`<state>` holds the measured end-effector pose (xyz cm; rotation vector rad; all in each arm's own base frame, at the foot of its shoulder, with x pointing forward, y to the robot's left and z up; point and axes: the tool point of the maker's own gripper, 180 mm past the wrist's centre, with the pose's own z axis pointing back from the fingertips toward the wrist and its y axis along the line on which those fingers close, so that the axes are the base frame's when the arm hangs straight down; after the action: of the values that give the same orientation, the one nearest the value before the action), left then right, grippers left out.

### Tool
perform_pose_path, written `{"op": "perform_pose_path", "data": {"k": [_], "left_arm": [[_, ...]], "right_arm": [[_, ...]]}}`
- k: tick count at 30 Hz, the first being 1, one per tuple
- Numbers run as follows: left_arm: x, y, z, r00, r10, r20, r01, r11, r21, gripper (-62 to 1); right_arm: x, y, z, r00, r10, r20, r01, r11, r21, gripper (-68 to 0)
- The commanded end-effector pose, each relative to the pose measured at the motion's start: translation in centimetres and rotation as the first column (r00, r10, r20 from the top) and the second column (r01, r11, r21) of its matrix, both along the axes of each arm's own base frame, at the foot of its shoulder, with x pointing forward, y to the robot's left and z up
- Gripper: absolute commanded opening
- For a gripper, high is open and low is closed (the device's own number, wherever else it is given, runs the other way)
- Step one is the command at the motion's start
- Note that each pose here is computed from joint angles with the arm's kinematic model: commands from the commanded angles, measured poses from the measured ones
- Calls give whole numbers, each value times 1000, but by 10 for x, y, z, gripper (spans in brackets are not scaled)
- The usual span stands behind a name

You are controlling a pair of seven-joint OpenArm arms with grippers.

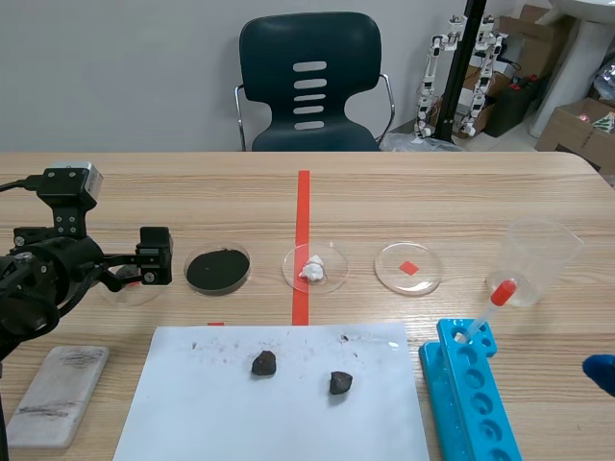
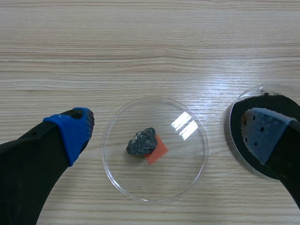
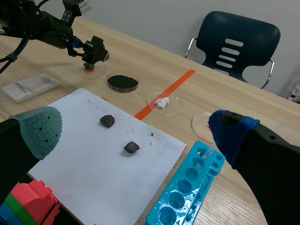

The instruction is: Return to the home posture

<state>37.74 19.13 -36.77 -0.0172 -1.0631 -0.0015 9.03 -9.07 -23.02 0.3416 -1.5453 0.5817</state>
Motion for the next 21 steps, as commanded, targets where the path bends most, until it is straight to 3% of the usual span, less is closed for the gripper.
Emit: {"op": "perform_pose_path", "data": {"k": [1,21], "left_arm": [[8,6,12,999,10,39,-10,1000,4,14],[6,6,16,999,-3,51,2,1000,21,14]], "right_arm": [[4,2,10,999,6,36,-6,1000,18,4],[4,2,10,999,6,36,-6,1000,18,4]]}}
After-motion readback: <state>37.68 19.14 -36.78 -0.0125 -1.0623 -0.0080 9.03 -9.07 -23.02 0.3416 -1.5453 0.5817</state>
